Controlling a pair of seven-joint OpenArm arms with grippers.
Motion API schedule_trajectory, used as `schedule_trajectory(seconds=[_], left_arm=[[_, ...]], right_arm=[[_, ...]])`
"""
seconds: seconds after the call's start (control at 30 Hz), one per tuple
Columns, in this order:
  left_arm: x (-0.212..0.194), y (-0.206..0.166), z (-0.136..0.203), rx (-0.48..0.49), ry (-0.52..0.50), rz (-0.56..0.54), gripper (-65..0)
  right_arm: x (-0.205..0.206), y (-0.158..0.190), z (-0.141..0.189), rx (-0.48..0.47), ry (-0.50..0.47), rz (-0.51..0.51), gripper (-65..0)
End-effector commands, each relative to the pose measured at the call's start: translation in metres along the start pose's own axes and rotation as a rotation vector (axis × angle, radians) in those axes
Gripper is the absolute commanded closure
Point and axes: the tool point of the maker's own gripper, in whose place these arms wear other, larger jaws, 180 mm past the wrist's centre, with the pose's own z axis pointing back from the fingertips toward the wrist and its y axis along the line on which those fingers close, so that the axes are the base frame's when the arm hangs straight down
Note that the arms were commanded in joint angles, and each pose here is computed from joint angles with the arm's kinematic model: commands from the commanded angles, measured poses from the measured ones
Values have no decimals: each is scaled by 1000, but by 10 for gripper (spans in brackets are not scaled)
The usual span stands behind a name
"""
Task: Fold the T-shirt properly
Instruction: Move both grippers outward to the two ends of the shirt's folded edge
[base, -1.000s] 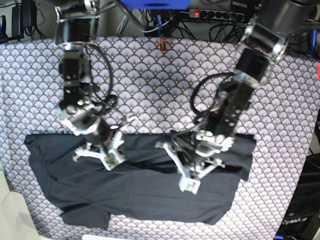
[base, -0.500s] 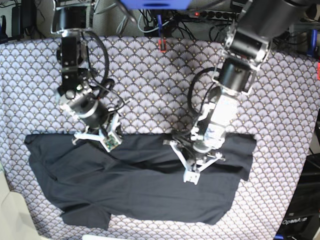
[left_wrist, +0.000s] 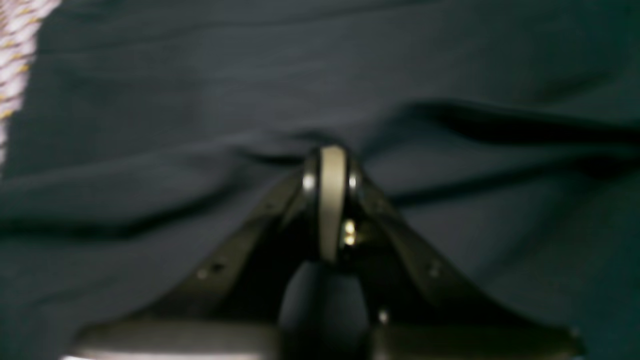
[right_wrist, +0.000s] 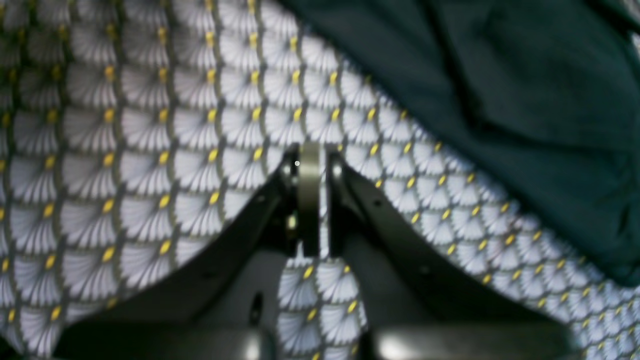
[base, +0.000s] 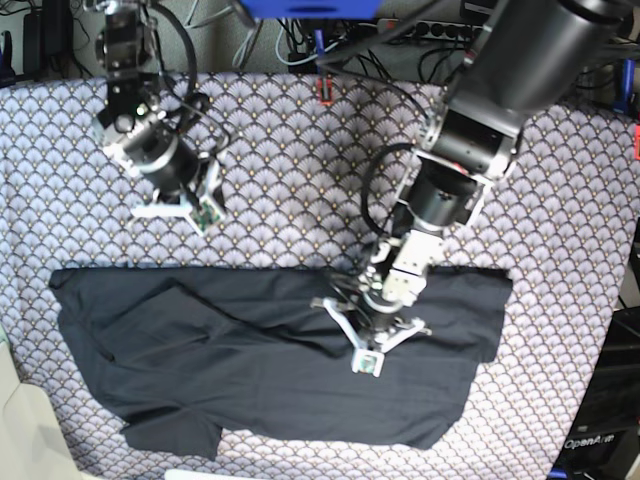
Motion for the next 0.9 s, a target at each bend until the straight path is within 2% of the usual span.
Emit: schedule_trajectory(seconds=[0.0, 0.13, 0.23, 0.3, 0.47, 0.57, 0.67, 0.8, 0.87], left_arm=[[40, 5, -5, 12, -90, 7, 0], [32, 18, -4, 29, -64, 121, 0], [8, 59, -1, 79, 32, 215, 0], [-5, 66, 6, 42, 72, 287, 0], [10, 81, 45, -78, 20, 354, 0], [30, 78, 73, -135, -28, 331, -8], [33, 78, 98, -159, -52, 332, -118], [20, 108, 128, -82, -77, 413, -288], [13, 126, 140, -36, -94, 445, -347]], right_arm=[[8, -15, 5, -38, -35, 4, -21], [2, -46, 12, -119, -26, -22, -26], [1, -83, 17, -199, -20, -22, -43], [-3, -102, 16, -229, -8, -26, -98], [-19, -158, 7, -309, 23, -106, -275], [-32, -179, -5, -264, 62, -125, -330], [-43, -224, -6, -323, 56, -245, -346], [-65, -270, -4, -367, 40, -378, -347], [-72, -283, -6, -369, 27, -424, -347]])
